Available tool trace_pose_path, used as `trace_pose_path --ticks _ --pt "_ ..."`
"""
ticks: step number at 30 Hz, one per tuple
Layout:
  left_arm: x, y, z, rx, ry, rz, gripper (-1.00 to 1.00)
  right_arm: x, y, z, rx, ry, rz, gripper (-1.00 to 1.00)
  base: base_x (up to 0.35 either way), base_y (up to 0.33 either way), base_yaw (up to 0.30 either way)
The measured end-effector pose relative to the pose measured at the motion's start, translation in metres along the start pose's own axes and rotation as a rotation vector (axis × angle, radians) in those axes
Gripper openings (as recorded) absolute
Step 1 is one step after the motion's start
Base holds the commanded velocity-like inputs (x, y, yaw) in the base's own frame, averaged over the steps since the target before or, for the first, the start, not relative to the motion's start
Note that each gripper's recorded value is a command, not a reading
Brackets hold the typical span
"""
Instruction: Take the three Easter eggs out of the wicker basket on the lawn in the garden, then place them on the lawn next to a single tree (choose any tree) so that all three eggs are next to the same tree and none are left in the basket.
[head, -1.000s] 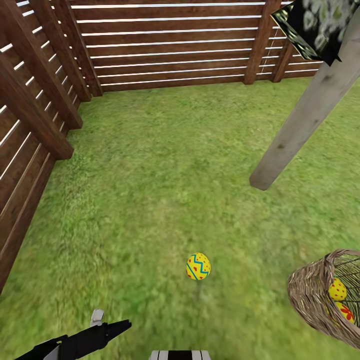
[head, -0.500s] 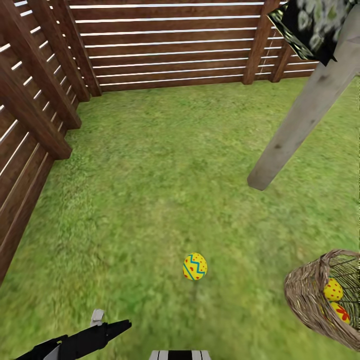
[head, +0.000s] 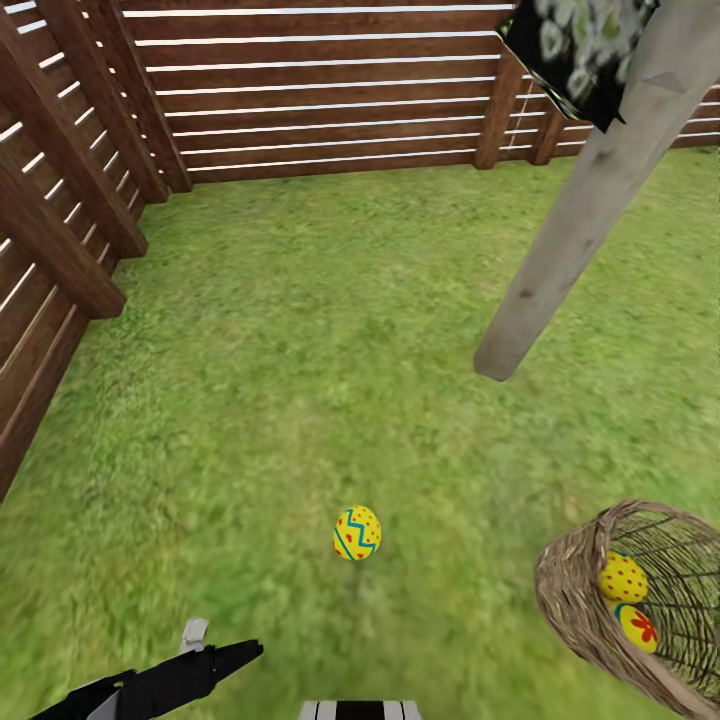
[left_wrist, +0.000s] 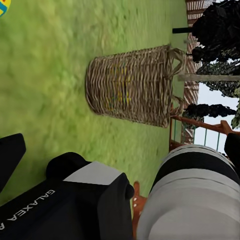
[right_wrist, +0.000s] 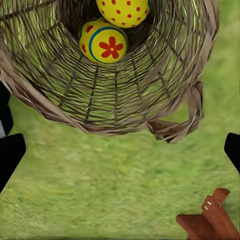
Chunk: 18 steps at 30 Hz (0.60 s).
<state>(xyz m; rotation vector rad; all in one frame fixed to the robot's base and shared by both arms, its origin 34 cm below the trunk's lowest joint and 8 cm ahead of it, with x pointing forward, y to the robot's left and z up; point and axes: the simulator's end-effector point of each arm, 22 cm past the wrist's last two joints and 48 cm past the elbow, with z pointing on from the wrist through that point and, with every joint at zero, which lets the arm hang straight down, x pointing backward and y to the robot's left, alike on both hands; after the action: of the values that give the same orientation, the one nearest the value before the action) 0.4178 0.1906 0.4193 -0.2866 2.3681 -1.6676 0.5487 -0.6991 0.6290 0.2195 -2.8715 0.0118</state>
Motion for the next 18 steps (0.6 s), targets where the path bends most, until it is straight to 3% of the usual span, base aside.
trace_pose_path --ticks 10,18 --pt "0.000 0.000 0.000 0.000 0.000 0.000 1.00 -0.003 0.034 0.013 -0.107 0.042 -0.040 1.00 0.000 -0.059 0.000" --pt "0.000 0.002 0.000 -0.001 0.001 -0.002 1.00 -0.024 0.060 0.027 -0.150 0.042 -0.079 1.00 0.000 -0.001 0.000"
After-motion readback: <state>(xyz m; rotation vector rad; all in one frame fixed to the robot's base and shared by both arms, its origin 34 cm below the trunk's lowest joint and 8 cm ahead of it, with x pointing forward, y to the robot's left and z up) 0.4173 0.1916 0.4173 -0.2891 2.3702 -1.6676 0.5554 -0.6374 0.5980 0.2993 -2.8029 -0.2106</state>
